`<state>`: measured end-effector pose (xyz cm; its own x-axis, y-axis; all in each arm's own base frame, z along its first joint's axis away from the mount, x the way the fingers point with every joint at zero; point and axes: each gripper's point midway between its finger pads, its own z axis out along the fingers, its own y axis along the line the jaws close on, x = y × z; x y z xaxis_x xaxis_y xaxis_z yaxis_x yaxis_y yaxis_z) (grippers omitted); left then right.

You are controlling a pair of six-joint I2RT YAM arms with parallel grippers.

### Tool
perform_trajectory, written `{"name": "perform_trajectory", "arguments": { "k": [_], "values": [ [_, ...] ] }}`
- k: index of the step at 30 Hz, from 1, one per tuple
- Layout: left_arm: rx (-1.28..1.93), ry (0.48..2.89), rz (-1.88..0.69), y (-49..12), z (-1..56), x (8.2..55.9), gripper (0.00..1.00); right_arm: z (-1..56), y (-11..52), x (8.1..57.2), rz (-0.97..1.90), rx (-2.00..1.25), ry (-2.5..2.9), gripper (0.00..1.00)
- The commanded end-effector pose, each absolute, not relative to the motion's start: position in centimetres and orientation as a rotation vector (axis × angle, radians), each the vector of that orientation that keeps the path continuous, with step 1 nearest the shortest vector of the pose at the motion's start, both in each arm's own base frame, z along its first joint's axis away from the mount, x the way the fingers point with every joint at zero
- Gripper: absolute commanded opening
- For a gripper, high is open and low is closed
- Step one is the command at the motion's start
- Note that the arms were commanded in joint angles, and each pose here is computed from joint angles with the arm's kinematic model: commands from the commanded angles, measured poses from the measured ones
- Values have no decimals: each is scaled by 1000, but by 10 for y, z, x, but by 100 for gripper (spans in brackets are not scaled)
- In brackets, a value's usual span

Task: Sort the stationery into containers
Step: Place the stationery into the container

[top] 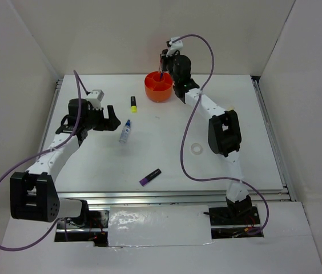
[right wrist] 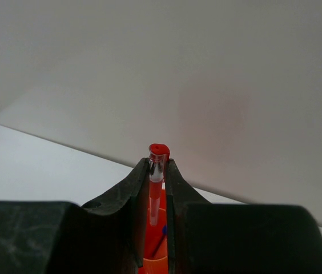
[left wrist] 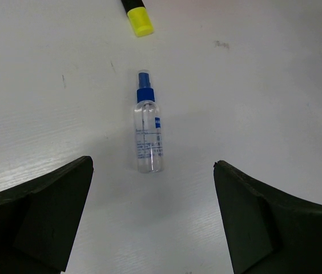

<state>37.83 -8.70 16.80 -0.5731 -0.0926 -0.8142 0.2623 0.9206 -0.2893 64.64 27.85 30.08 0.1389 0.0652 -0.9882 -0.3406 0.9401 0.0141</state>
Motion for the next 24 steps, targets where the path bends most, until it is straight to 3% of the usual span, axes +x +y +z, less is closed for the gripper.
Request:
{"name": "perform_trajectory", "arguments": {
  "k": [1, 9, 12, 13, 15, 19, 24],
  "values": [
    [134, 2066, -448, -86, 187, 393, 99, 308, 279, 651, 317, -206, 1364, 0],
    [82, 2160, -372, -75, 172, 399, 99, 279, 285, 653, 324, -231, 1422, 1],
    [64, 2225, -303, -66, 162, 401, 99, 267, 284, 652, 320, -234, 1443, 20],
    [62, 2233, -281, -64, 161, 402, 99, 265, 284, 652, 320, -239, 1449, 32],
    [63, 2248, -262, -63, 157, 402, 99, 264, 284, 650, 321, -244, 1456, 46],
    [81, 2261, -268, -70, 158, 401, 99, 269, 283, 642, 331, -256, 1470, 55],
    [62, 2361, -260, -81, 135, 391, 94, 307, 272, 615, 340, -252, 1463, 57]
  ]
}}
